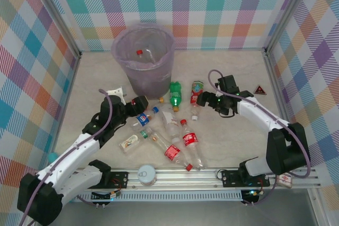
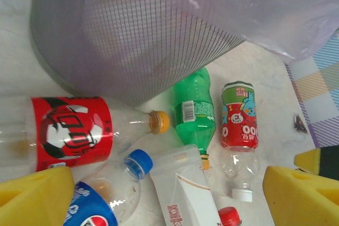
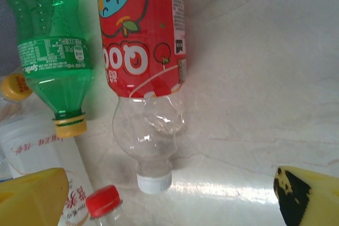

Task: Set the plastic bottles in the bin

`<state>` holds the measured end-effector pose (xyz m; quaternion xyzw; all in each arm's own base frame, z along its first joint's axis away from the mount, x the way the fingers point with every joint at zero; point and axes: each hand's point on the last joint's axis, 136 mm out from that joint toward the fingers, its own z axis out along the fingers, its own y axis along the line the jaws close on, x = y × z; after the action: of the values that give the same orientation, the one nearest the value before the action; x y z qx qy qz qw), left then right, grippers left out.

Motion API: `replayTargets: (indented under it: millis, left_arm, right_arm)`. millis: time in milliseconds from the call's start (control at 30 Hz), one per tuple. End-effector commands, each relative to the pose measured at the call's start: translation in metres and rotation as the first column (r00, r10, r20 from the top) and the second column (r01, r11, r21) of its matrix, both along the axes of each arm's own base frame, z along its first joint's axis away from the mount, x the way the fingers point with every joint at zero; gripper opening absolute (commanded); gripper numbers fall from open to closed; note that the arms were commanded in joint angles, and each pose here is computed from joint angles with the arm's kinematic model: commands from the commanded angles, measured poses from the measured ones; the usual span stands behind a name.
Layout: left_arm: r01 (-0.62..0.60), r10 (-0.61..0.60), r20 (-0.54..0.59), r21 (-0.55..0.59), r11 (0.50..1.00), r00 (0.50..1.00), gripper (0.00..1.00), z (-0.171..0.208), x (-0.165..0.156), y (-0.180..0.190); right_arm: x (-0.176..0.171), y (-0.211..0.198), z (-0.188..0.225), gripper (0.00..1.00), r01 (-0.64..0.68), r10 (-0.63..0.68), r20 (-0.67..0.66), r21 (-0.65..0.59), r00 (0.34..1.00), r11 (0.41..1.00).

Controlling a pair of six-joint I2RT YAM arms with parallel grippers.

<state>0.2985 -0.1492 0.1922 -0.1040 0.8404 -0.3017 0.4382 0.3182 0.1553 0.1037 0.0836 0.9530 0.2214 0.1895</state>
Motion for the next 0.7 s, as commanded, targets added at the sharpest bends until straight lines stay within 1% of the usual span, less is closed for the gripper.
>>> replayTargets:
  millis: [0, 100, 233, 400, 500, 600, 667]
  left_arm:
    - [0.034, -0.017, 0.112, -0.153, 0.988, 0.994, 0.92, 0.045, 0.012, -0.020]
    - [0.025, -0.010, 0.100, -0.154, 0.988, 0.995, 0.91, 0.040, 0.014, -0.022]
    - [0.033, -0.019, 0.089, -0.168, 0.985, 0.996, 0.92, 0.032, 0.015, -0.026]
    - [0.036, -0.022, 0.086, -0.167, 0.985, 0.996, 0.91, 0.031, 0.013, -0.027]
    - [0.041, -0.030, 0.081, -0.138, 0.990, 0.996, 0.90, 0.032, 0.012, -0.033]
    - [0.065, -0.057, 0.080, -0.101, 0.993, 0.995, 0.89, 0.052, 0.011, -0.052]
    - [0.091, -0.085, 0.098, -0.065, 0.994, 0.992, 0.90, 0.073, 0.007, -0.070]
  right_arm:
    - [0.016, 0.009, -0.003, 0.99, 0.011, -0.011, 0.020, -0.012, 1.000, 1.000]
    - [0.022, 0.018, -0.012, 1.00, -0.004, 0.004, 0.009, -0.021, 1.000, 1.000]
    - [0.033, 0.031, -0.024, 0.95, -0.025, 0.025, 0.012, 0.001, 1.000, 1.000]
    - [0.036, 0.047, -0.042, 0.89, -0.052, 0.052, -0.019, -0.019, 0.998, 0.998]
    - [0.037, 0.047, -0.054, 0.85, -0.051, 0.049, -0.044, -0.050, 0.998, 0.997]
    - [0.039, 0.035, -0.055, 0.78, -0.031, 0.026, -0.049, -0.104, 0.998, 0.994]
    - [0.042, 0.026, -0.052, 0.71, -0.004, 0.000, -0.036, -0.099, 0.999, 0.995]
